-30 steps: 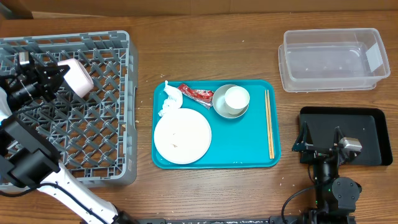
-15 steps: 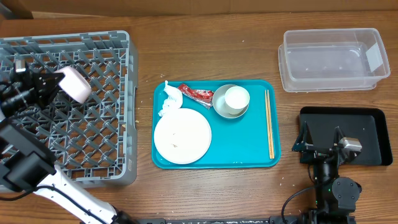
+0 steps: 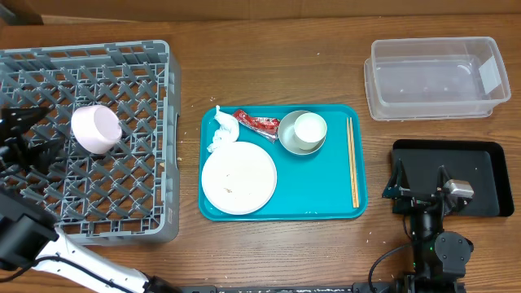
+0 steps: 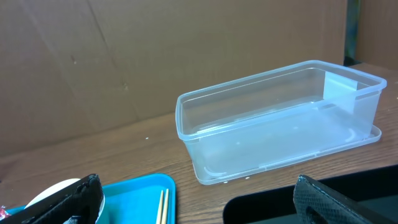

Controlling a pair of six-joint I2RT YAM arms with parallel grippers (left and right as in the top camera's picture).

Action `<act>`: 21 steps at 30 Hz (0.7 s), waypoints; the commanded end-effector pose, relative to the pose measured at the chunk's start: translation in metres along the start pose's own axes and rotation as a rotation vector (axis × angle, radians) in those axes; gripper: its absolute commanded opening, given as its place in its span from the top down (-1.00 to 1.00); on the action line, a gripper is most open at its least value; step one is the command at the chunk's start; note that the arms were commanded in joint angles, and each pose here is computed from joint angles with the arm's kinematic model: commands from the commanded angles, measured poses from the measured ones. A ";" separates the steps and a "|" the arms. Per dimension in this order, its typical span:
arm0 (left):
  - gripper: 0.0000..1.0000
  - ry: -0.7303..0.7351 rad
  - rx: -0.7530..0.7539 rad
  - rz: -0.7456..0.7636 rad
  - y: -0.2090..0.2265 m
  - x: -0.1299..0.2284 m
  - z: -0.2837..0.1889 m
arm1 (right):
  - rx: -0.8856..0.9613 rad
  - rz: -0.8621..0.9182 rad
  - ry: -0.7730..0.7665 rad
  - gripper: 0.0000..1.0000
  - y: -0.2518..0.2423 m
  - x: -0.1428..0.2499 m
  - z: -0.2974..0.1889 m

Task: Sort waste into correct bins and load items into the dishwasher
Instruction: 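Carry the white bowl left and place it in the dish rack, then release the bowl and raise the left gripper above the rack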

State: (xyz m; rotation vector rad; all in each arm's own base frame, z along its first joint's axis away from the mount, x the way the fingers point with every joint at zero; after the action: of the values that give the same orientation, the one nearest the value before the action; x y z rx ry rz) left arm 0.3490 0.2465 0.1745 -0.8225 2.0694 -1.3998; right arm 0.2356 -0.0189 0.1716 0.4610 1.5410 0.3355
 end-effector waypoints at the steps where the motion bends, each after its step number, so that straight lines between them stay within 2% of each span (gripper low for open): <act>1: -0.67 -0.045 -0.070 0.075 -0.020 -0.008 -0.028 | -0.002 -0.008 -0.004 -0.99 -0.001 0.001 0.000; 2: -0.35 -0.042 -0.106 0.101 -0.024 -0.007 -0.031 | -0.002 -0.008 -0.004 -0.99 -0.001 0.001 0.000; 3: 0.17 -0.034 -0.131 0.124 -0.029 -0.004 -0.031 | -0.002 -0.008 -0.004 -0.99 -0.001 0.001 0.000; 4: 0.92 -0.025 -0.147 0.149 -0.037 -0.001 -0.029 | -0.002 -0.008 -0.004 -0.99 -0.001 0.001 0.000; 8: 0.92 0.039 -0.173 0.262 -0.076 0.016 -0.002 | -0.002 -0.008 -0.004 -0.99 -0.001 0.001 0.000; 11: 0.92 0.145 -0.290 0.352 -0.085 0.033 0.025 | -0.002 -0.008 -0.004 -0.99 -0.001 0.001 0.000; 14: 0.92 0.245 -0.540 0.333 -0.067 0.044 0.053 | -0.002 -0.008 -0.004 -0.99 -0.001 0.001 0.000; 15: 0.92 0.261 -0.668 0.316 -0.054 0.042 0.061 | -0.002 -0.008 -0.004 -0.99 -0.001 0.001 0.000; 21: 0.92 0.209 -1.295 0.268 -0.006 0.032 0.077 | -0.002 -0.008 -0.004 -0.99 -0.001 0.001 0.000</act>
State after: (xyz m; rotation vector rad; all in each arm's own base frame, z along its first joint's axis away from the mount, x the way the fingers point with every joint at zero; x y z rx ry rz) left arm 0.3984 0.1261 0.1799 -0.4412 2.9058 -0.4815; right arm 0.2356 -0.0190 0.1715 0.4615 1.5417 0.3351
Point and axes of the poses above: each gripper's point midway between its finger pads, its own z axis out along the fingers, its own y axis along the line the jaws close on, x = y × z, the point moved 1 cm from there along -z, back along the fingers, and after that the axes turned 15 degrees about z, right-handed, at the moved point
